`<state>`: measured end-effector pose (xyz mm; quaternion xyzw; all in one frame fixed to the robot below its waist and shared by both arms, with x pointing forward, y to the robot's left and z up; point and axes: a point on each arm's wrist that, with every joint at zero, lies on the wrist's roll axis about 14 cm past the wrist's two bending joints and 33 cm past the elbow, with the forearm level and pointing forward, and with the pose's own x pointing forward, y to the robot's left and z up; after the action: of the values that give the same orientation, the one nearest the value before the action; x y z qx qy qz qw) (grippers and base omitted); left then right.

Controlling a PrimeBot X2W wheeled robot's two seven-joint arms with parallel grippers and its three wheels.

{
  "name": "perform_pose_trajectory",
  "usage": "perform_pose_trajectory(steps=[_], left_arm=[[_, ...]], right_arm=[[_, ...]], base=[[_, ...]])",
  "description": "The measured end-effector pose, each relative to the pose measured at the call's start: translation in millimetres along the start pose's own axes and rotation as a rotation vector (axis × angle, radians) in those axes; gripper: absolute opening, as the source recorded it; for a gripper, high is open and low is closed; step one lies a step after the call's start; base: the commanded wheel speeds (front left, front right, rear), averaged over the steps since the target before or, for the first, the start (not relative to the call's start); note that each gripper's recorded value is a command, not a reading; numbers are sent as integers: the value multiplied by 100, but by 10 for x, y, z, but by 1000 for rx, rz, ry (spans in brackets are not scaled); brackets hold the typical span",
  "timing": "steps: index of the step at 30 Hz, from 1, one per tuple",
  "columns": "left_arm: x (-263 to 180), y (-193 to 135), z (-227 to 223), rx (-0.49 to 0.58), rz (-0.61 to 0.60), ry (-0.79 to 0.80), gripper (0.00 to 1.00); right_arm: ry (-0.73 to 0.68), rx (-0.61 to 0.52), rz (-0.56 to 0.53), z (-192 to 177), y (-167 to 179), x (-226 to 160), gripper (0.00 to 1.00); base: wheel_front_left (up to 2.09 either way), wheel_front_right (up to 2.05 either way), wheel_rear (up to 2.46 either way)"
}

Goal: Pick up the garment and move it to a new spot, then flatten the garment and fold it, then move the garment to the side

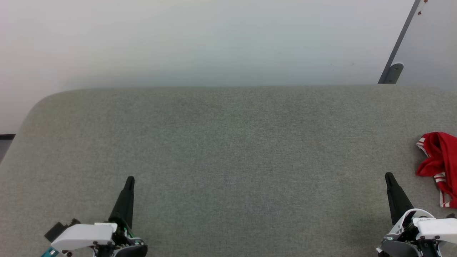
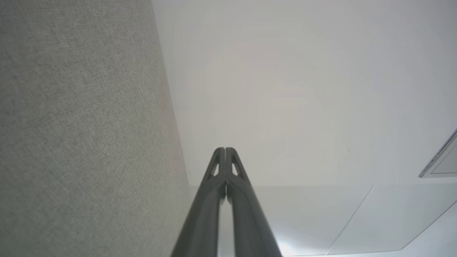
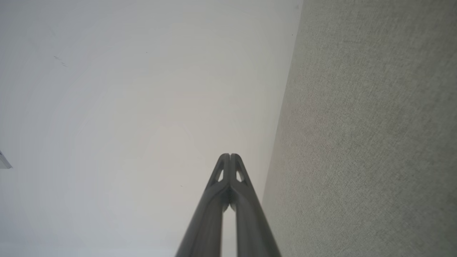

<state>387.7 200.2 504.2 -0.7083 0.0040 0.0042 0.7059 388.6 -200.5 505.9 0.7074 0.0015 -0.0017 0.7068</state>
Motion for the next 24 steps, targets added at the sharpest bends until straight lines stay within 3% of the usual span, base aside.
perform_pose_trajectory(steps=[24], left_arm=[[0,0,-3,-1,0,2,0]], right_arm=[[0,0,0,0,0,0,0]], base=[[0,0,0]])
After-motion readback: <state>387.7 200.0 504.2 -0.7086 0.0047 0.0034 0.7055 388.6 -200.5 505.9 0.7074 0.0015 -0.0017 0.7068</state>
